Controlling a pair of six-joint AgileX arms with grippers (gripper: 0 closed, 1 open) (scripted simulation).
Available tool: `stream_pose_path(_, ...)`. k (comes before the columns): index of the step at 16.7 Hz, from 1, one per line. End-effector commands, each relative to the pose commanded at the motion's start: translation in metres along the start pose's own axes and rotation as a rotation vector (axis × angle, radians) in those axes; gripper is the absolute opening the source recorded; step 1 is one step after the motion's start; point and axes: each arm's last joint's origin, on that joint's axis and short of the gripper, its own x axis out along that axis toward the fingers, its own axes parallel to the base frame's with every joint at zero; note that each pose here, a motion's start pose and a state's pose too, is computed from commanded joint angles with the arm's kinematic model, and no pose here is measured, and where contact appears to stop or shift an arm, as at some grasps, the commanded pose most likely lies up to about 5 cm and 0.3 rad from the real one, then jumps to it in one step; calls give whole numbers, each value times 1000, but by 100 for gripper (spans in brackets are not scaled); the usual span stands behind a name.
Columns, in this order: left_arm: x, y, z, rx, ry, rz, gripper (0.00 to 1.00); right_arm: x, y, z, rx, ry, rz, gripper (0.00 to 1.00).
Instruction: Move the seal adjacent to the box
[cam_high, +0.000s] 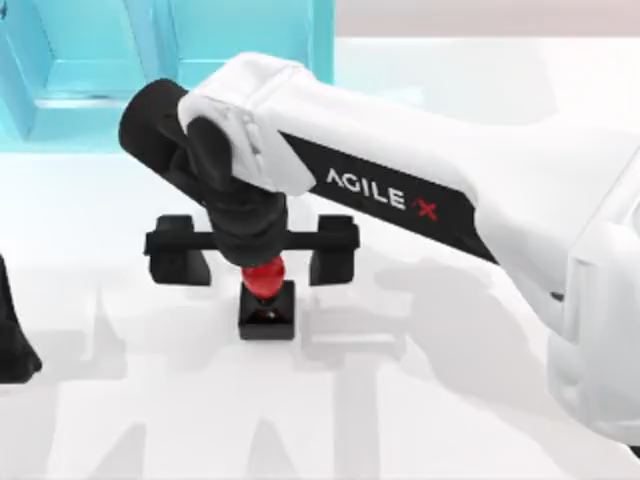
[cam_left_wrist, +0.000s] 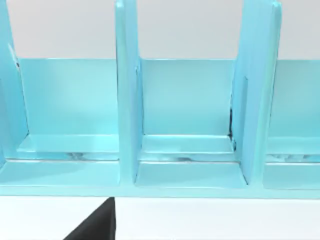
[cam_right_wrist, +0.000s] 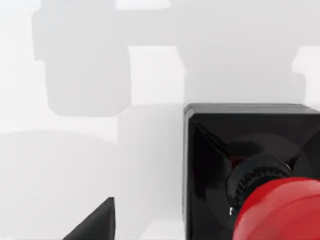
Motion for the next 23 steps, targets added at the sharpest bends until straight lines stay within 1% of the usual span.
stream_pose_path(3, 0, 0, 0, 0, 0, 0, 100, 20, -2, -2, 0, 2, -2, 100)
stream_pose_path(7, 0, 0, 0, 0, 0, 0, 100, 21, -2, -2, 0, 2, -2, 100)
stream_pose_path(20, 0, 0, 0, 0, 0, 0, 100, 21, -2, -2, 0, 2, -2, 2)
stream_pose_path(21, 0, 0, 0, 0, 0, 0, 100, 21, -2, -2, 0, 2, -2, 0)
stream_pose_path(23, 0, 0, 0, 0, 0, 0, 100, 21, -2, -2, 0, 2, -2, 0)
